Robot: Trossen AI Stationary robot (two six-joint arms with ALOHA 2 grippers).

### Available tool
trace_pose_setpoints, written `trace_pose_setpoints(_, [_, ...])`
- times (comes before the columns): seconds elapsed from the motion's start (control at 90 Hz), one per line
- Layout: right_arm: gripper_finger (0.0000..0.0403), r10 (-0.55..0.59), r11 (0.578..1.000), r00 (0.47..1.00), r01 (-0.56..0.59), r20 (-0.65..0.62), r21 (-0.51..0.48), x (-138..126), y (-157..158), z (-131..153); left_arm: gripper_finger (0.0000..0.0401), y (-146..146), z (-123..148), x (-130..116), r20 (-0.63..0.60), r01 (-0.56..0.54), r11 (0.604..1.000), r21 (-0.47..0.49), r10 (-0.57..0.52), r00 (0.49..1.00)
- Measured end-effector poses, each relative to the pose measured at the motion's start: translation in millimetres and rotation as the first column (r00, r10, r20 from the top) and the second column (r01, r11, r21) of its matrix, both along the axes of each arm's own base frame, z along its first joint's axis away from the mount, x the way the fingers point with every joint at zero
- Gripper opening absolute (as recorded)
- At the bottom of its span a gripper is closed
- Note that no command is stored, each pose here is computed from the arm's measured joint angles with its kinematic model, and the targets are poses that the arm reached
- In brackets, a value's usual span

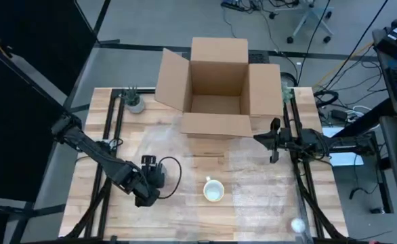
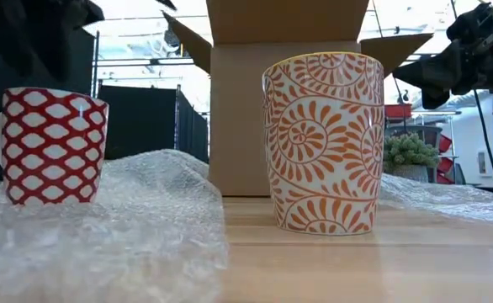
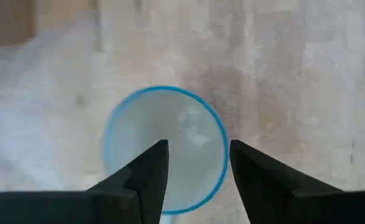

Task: Wrap mug
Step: Wrap the red mug with the bubble wrap

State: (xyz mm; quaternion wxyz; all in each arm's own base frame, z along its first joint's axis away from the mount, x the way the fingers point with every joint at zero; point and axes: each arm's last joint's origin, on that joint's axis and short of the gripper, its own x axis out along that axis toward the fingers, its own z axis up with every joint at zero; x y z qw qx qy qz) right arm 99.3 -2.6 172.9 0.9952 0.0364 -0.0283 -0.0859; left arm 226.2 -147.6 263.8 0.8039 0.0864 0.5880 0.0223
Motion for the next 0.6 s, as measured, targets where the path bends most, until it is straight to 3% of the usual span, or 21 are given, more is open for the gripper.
trace_pose_setpoints(0.244, [0.0002, 0.000, 1.000, 1.000, 0.000, 0.000, 0.000, 0, 0, 0, 0.0160, -10, 31, -4, 0.089, 0.011, 0.997, -0.076, -0.004, 0.996])
trace_pose_setpoints(0.433, [0.0002, -0.006, 0.998, 1.000, 0.005, -0.008, -0.067, 0, 0, 0, 0.0160, -23, 45, -26, 0.131, -0.046, 0.983, -0.179, 0.070, 0.989])
trace_pose_setpoints(0.6, [0.0002, -0.006, 0.998, 1.000, 0.006, -0.008, -0.070, 0, 0, 0, 0.0160, -44, 44, -47, 0.110, -0.080, 0.969, -0.232, 0.108, 0.988])
